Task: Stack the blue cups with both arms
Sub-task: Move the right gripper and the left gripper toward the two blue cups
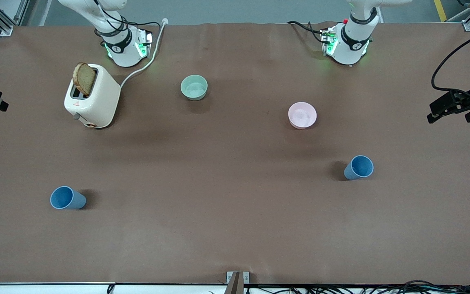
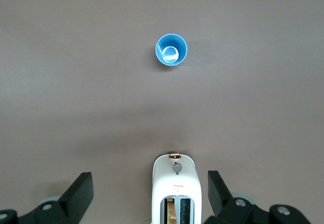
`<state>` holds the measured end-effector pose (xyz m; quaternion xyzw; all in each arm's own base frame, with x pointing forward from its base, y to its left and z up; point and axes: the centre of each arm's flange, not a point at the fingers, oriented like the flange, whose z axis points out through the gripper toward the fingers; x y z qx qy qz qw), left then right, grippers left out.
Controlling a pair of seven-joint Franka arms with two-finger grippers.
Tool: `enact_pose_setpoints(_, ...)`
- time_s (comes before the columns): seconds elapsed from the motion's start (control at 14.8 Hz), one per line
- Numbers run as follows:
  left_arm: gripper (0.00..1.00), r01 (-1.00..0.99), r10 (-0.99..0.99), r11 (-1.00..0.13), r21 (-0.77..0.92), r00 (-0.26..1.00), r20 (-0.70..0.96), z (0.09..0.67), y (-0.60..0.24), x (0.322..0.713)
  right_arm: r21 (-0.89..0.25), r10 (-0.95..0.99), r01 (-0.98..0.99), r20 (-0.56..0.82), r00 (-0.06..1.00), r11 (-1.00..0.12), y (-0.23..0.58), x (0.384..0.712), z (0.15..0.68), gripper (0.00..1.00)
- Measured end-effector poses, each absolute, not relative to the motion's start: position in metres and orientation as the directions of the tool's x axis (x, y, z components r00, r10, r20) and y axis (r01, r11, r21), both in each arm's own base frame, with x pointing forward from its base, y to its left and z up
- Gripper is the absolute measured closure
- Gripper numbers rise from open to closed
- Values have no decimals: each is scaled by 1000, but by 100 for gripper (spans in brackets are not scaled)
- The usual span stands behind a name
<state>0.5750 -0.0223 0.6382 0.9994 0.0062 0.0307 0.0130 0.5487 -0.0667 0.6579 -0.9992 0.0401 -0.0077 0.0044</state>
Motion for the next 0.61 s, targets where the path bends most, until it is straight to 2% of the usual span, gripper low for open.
enact_pose_setpoints(0.61, 0, 10, 11, -1000, 26, 998, 54, 637, -25, 574, -9, -77, -77, 17, 997, -997, -65, 549, 658, 0)
